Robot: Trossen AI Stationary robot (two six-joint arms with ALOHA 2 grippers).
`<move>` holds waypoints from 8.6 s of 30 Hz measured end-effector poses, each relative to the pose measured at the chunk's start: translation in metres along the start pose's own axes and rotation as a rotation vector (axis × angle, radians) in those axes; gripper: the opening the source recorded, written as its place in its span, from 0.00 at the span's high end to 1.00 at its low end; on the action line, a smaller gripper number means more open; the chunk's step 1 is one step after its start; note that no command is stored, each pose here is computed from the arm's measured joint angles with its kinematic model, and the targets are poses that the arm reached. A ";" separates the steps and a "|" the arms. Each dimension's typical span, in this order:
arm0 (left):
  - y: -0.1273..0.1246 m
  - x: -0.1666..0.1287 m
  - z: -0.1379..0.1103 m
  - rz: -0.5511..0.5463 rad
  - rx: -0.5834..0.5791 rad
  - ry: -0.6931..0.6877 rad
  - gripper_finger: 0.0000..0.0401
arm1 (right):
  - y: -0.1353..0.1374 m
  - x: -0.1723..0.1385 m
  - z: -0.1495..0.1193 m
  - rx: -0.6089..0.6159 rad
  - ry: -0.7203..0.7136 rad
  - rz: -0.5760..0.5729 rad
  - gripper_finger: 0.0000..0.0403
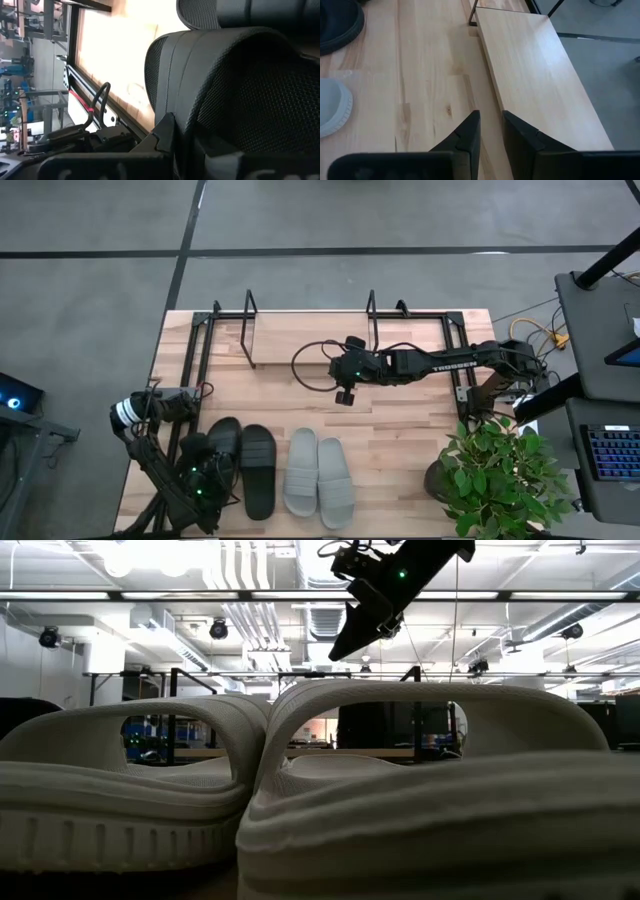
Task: Pick and place slides into the shelf
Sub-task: Put the left black slide on the shelf
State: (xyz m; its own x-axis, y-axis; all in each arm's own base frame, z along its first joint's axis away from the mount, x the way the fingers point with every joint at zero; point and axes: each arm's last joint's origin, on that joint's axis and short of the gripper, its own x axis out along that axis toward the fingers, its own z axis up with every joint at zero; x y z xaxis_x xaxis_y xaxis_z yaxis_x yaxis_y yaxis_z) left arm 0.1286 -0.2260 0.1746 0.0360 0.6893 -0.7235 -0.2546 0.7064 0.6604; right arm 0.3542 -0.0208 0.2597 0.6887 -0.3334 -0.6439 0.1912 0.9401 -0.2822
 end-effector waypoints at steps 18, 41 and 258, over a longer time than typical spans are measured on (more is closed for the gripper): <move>0.029 -0.014 0.004 -0.113 0.016 -0.022 1.00 | 0.000 0.000 0.000 -0.007 0.000 0.000 0.82; 0.065 -0.023 0.020 -0.184 0.035 -0.216 1.00 | 0.000 0.000 0.000 -0.017 -0.001 -0.001 0.83; 0.283 0.121 0.219 0.289 -0.092 -0.267 1.00 | -0.031 -0.033 0.026 -0.160 -0.189 -0.292 0.82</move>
State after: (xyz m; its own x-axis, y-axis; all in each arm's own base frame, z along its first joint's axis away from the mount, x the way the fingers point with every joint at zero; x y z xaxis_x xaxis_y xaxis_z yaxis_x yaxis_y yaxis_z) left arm 0.2724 0.0925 0.3181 0.1965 0.8837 -0.4248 -0.3763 0.4681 0.7996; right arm 0.3432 -0.0374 0.3083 0.7413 -0.5522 -0.3815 0.2971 0.7797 -0.5511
